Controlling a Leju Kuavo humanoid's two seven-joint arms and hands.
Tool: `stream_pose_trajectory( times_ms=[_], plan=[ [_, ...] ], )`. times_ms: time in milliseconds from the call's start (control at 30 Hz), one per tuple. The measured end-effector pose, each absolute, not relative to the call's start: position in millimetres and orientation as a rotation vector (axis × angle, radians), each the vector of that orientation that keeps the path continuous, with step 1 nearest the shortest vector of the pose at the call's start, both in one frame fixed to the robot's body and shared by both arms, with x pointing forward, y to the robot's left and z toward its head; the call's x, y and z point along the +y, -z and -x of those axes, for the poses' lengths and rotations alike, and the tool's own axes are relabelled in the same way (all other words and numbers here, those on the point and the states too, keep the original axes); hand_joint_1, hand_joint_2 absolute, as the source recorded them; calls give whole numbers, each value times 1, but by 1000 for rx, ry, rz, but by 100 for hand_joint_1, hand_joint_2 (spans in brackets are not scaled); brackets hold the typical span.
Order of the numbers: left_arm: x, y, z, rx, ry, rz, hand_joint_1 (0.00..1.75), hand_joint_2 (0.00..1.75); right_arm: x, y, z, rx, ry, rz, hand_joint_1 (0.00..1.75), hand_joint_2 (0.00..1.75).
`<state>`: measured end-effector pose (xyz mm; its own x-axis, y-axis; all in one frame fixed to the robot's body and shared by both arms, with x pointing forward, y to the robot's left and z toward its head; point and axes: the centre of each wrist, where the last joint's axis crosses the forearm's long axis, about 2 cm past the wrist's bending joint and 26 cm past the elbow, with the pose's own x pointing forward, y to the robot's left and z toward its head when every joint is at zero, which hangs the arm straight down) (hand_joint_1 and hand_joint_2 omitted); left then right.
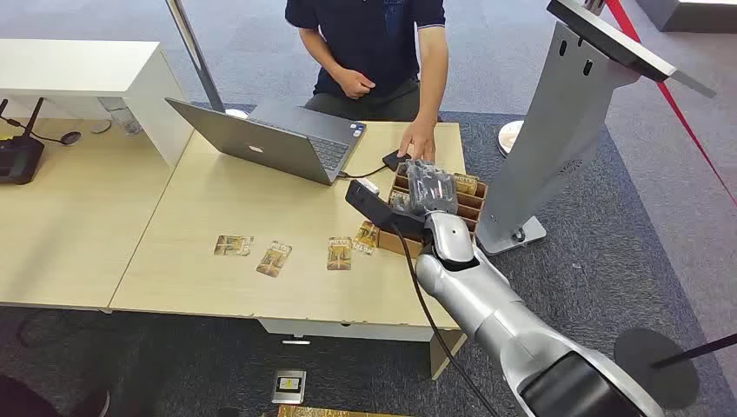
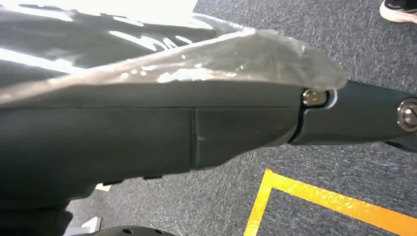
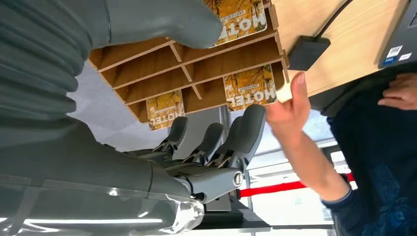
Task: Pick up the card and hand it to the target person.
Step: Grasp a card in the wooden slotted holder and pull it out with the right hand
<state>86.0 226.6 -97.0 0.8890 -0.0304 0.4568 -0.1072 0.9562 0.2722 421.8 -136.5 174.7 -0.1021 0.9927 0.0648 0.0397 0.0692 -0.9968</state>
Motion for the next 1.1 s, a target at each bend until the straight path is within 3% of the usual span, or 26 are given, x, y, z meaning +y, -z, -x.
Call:
stream_pose_trajectory(
  times_ms=[433, 1100],
  plan=[
    [227, 96, -91, -473, -35, -284, 0, 0, -140, -172, -423, -1313, -1202, 1148, 77, 175],
    [228, 96, -96, -466, -19, -265, 0, 0, -150, -170, -404, -1581, -890, 1132, 60, 175]
  ],
)
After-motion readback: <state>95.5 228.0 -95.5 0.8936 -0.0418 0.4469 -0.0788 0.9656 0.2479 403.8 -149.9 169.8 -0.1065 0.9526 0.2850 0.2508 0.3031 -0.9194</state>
